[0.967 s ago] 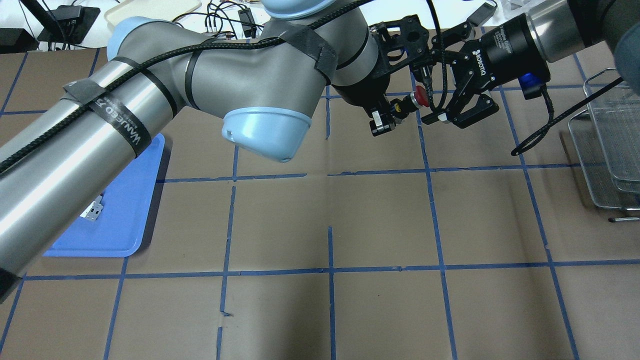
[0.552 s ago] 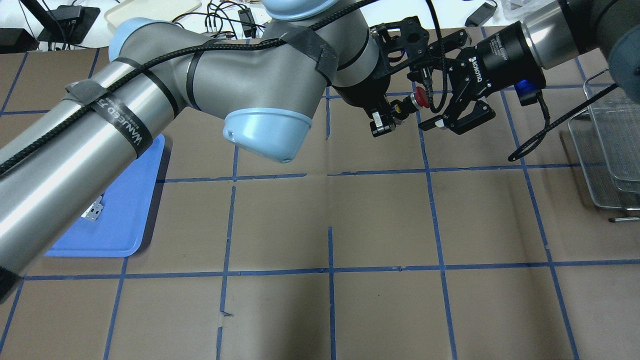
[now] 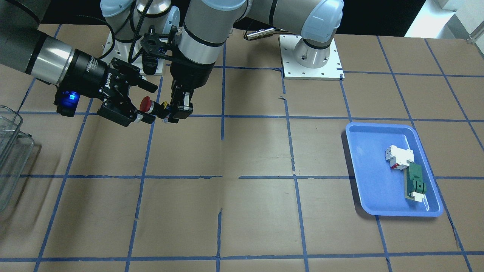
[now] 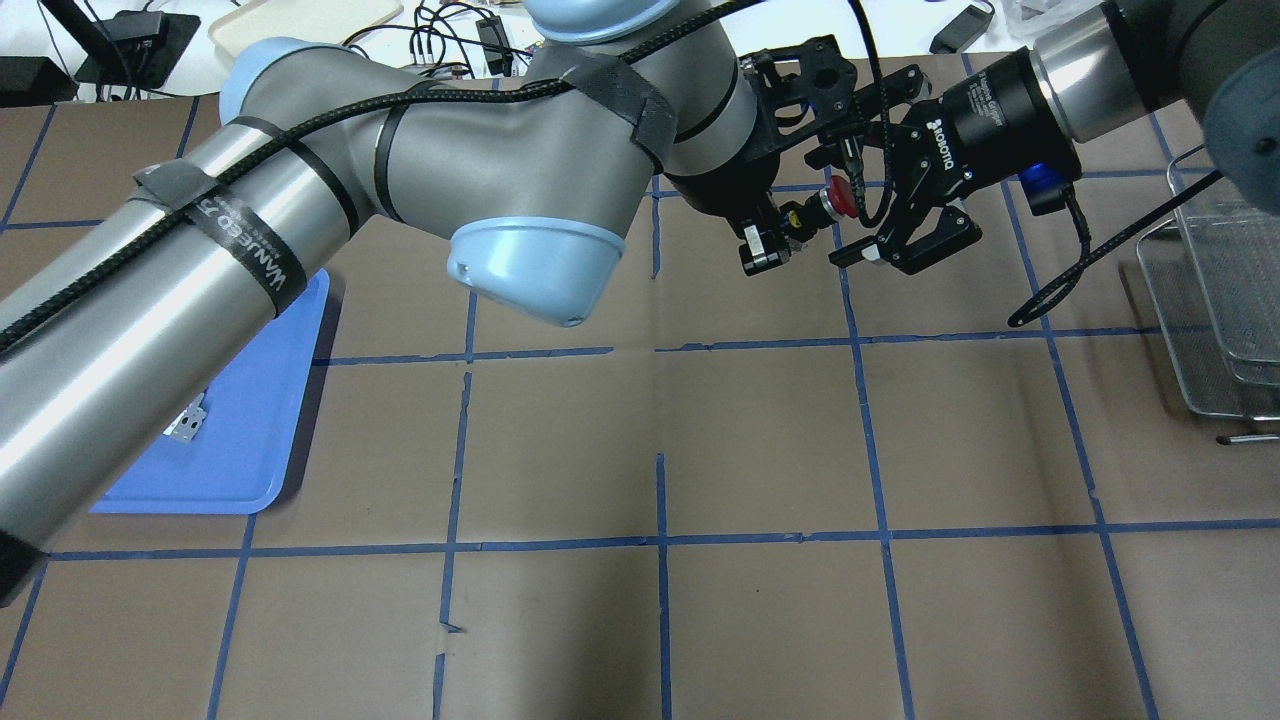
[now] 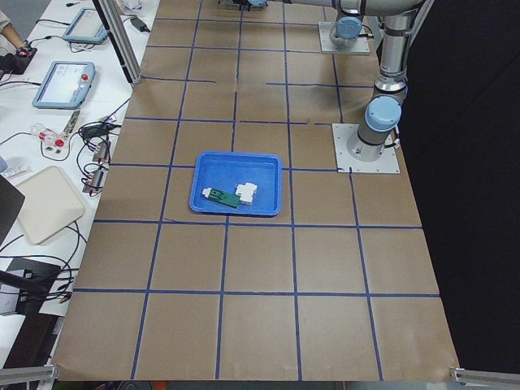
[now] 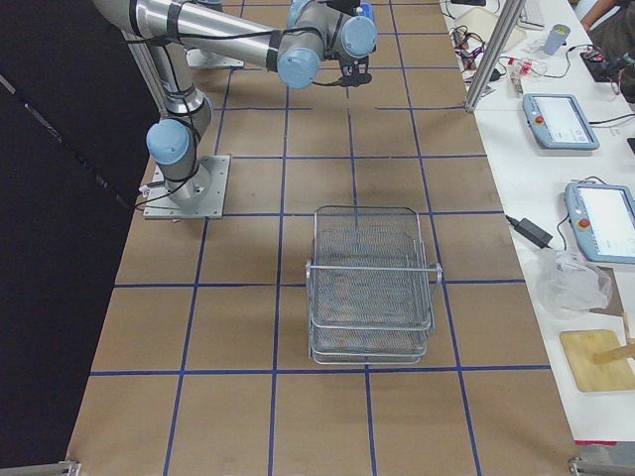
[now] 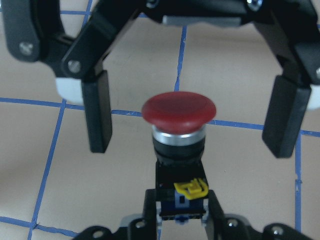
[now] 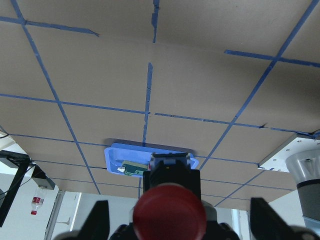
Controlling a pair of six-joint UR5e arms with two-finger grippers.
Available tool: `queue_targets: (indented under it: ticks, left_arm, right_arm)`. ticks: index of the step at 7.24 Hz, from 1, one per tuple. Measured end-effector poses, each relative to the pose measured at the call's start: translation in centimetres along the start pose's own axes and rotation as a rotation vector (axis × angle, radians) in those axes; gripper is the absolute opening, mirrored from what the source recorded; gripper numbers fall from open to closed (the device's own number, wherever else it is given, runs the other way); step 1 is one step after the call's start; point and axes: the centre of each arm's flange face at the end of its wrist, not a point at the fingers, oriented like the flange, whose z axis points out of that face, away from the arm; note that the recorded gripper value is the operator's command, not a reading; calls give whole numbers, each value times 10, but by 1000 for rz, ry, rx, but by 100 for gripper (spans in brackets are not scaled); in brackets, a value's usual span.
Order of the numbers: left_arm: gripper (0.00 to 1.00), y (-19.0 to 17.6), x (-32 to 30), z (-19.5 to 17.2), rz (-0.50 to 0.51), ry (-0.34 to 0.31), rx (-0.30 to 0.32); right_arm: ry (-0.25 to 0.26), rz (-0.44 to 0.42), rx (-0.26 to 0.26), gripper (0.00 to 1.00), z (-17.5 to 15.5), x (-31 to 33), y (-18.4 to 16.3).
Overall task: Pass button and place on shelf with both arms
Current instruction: 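Align the open right gripper around the button's red head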
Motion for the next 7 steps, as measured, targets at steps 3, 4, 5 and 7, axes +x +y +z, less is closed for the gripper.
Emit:
queue_targets:
  ticks: [3, 4, 5, 7]
  left_arm:
    - [0, 0, 3, -1, 1, 3, -2]
    - [0, 0, 3, -1, 2, 3, -2]
    - [0, -1, 4, -2, 3, 3, -2]
    - [0, -1, 4, -2, 4, 3, -2]
  right_arm:
    - [7, 5, 5, 96, 2, 1, -3]
    - [12, 10, 4, 95, 4, 3, -5]
    - [16, 14, 2, 85, 6, 4, -7]
    - [18, 17, 2, 57, 7, 5, -8]
